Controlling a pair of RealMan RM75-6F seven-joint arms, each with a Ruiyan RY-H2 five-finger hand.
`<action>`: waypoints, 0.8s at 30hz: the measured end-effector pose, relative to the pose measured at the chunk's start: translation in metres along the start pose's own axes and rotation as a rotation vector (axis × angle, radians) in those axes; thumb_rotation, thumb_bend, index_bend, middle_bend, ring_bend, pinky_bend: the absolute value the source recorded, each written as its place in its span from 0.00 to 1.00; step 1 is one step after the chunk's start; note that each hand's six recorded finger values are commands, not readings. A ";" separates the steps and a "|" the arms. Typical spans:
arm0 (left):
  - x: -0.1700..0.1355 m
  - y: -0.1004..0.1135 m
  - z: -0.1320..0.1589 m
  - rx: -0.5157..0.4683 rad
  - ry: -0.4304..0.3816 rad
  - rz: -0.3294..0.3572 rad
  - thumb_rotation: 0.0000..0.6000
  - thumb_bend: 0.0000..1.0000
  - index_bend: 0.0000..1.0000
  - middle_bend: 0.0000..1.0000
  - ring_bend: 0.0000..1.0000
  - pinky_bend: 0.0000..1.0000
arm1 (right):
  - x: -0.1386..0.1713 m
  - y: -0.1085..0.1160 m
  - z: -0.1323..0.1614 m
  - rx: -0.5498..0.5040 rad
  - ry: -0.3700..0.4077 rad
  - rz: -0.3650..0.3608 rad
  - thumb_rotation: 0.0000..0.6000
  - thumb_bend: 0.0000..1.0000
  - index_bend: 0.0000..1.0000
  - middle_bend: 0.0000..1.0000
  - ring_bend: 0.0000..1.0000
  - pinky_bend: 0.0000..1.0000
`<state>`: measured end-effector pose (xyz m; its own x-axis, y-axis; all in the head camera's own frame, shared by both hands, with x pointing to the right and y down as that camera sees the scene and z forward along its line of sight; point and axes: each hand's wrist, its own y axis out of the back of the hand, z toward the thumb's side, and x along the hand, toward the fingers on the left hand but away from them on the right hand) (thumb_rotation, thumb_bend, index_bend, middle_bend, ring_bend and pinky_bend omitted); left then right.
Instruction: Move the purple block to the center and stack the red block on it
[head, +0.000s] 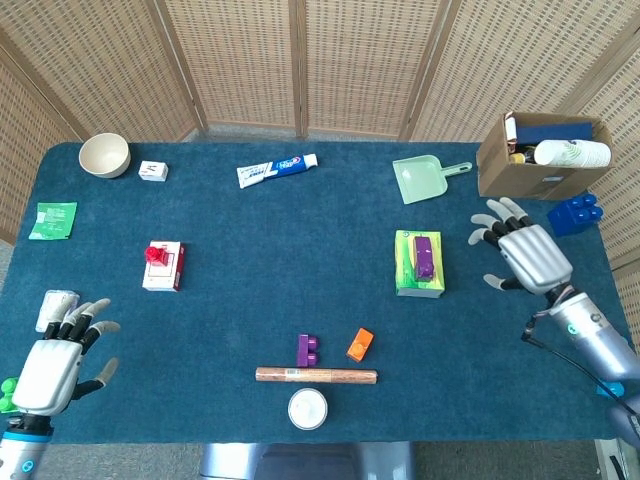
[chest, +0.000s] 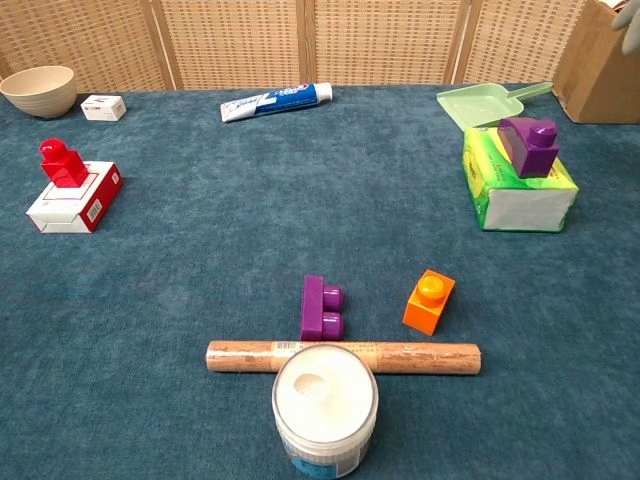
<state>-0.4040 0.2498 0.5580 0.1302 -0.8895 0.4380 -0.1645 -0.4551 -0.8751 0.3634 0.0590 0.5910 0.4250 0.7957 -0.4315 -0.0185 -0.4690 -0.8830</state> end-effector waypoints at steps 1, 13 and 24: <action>0.000 -0.001 0.000 0.001 0.002 -0.003 1.00 0.38 0.35 0.17 0.17 0.00 | -0.005 -0.001 0.000 0.011 0.009 0.013 1.00 0.13 0.36 0.22 0.00 0.02; 0.002 -0.006 0.001 0.010 0.018 -0.013 1.00 0.38 0.35 0.17 0.17 0.00 | -0.044 -0.009 0.018 0.090 0.115 0.066 1.00 0.07 0.36 0.22 0.00 0.02; 0.000 -0.008 -0.001 0.014 0.033 -0.018 1.00 0.38 0.35 0.17 0.17 0.00 | -0.064 -0.013 0.035 0.146 0.204 0.092 1.00 0.04 0.36 0.22 0.00 0.02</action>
<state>-0.4033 0.2535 0.5649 0.1004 -0.8823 0.4599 -0.1492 -0.4703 -0.8698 0.3042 0.0273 0.6235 0.5886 0.6515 -0.4787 -0.1902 -0.4639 -0.8652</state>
